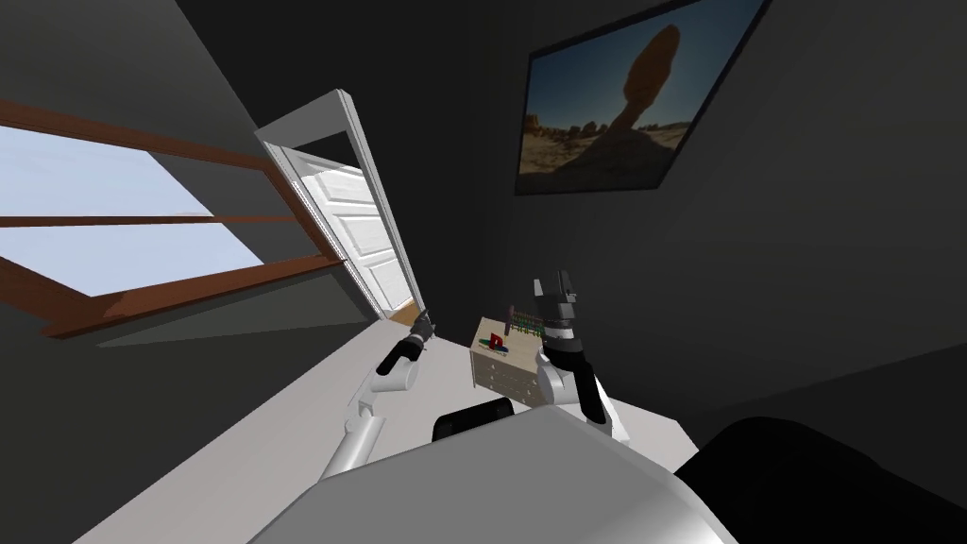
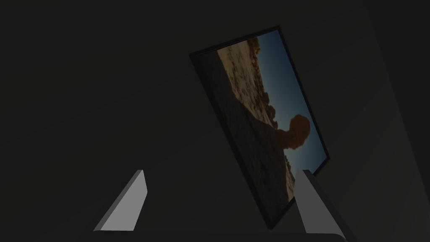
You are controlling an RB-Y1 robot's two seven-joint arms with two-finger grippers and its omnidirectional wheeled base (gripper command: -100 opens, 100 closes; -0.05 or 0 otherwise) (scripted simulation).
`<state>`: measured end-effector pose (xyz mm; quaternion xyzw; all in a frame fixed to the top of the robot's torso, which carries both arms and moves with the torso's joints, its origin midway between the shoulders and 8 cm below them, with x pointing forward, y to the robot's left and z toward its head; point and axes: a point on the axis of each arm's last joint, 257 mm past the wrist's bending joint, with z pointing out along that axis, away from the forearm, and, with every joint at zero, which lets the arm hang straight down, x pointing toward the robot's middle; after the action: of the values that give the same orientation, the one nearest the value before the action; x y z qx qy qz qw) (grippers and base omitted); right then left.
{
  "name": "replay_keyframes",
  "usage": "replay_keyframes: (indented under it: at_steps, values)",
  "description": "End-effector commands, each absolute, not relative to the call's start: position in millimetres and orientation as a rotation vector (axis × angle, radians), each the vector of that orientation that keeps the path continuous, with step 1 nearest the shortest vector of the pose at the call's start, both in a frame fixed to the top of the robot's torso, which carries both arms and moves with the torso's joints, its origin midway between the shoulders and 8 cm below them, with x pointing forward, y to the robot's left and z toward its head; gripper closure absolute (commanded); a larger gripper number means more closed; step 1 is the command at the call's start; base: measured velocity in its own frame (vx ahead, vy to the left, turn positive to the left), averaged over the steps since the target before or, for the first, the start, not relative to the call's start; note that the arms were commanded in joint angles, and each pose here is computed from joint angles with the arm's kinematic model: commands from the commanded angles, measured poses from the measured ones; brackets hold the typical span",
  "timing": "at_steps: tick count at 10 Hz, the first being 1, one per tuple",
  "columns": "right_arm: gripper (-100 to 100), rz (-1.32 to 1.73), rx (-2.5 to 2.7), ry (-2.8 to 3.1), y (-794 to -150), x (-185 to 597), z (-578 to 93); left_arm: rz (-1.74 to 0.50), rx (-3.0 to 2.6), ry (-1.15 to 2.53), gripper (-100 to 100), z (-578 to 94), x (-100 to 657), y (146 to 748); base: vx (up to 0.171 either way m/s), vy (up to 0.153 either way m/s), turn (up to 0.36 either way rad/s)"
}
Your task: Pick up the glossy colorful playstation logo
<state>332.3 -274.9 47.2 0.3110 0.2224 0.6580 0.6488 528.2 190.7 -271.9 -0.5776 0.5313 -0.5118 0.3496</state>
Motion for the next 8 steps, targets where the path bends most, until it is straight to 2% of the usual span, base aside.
replay_keyframes:
  at_steps: [1, 3, 8]
  values:
    - [0, 1.495, 0.707, 0.505, -275, 332, 47, -1.320, -1.549, 1.422, -100, -285, 536, 179, 0.043, 0.063, -0.114]
    - [0, 1.495, 0.707, 0.505, -275, 332, 47, -1.283, -1.585, 1.450, -100, -303, 533, 181, 0.028, 0.036, -0.038]
    - [0, 1.495, 0.707, 0.505, -275, 332, 47, -1.209, -1.733, 1.596, -100, -346, 537, 155, 0.030, 0.037, -0.119]
